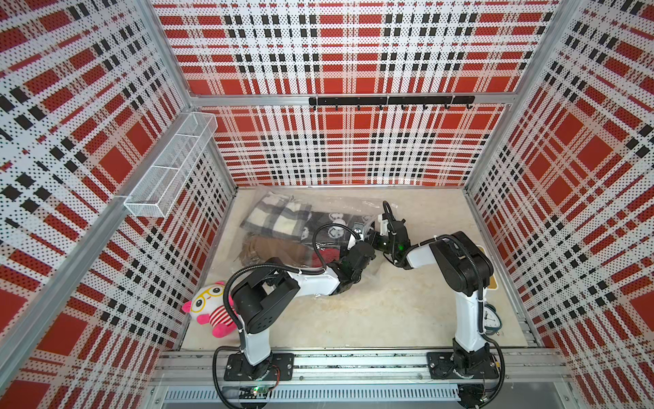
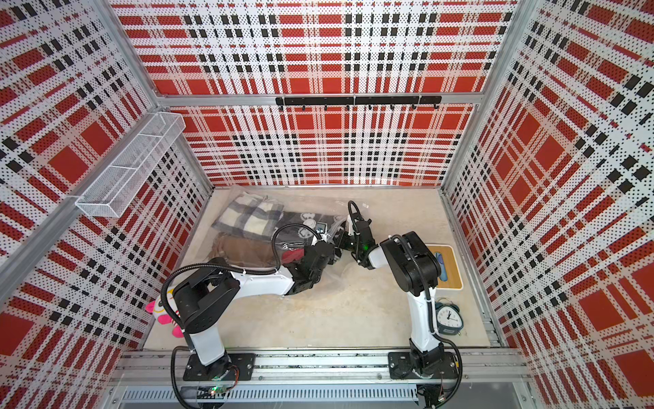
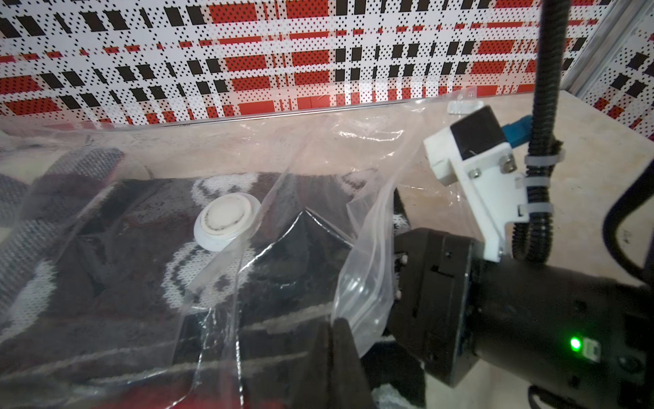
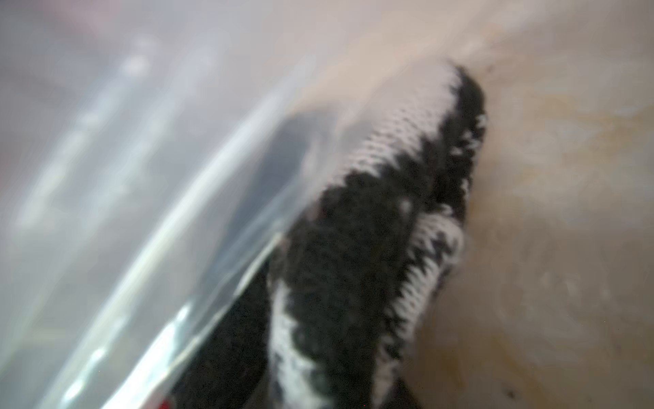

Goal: Take the scarf out of the vacuum bag
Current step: Take out the scarf from the vacuum bag.

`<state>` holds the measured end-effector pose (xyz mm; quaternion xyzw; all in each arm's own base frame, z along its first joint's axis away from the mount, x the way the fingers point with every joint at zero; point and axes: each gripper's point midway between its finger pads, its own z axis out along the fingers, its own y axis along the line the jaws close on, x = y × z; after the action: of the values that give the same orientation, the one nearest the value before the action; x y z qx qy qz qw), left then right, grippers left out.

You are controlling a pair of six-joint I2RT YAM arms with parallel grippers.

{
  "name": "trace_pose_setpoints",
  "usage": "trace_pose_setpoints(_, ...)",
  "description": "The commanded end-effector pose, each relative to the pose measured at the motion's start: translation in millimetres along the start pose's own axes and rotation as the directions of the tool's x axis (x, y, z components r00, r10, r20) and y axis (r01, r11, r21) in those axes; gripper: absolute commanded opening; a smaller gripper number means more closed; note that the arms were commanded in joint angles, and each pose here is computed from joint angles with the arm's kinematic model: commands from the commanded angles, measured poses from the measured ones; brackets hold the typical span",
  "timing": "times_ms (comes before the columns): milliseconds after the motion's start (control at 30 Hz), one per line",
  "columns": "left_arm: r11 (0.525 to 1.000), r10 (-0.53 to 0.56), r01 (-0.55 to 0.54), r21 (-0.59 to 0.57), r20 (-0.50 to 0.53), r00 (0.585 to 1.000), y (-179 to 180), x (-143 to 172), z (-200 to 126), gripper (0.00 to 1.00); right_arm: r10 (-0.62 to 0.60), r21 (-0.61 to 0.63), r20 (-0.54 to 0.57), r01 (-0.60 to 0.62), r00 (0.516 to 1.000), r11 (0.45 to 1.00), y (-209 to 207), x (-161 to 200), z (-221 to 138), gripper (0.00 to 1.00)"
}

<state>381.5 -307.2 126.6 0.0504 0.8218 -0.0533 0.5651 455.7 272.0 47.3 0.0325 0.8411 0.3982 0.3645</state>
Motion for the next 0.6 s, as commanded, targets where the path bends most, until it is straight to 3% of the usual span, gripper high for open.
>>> trace_pose_setpoints(0,0.999,-0.036,0.036,-0.009,0.023,0.999,0,-7,4,0.00,-0.020,0.023,-0.032,0.021,0.999,1.000,-4,8,-4,0.00)
trace_pose_setpoints(267,0.998,-0.046,0.047,-0.038,0.026,0.999,12,-5,11,0.00,-0.002,0.084,0.015,0.000,1.000,0.997,-30,-20,-50,0.00)
trace_pose_setpoints(567,0.997,-0.039,0.040,-0.060,0.007,0.999,17,10,20,0.00,-0.018,0.187,0.004,0.017,1.000,0.982,-50,-35,-79,0.00)
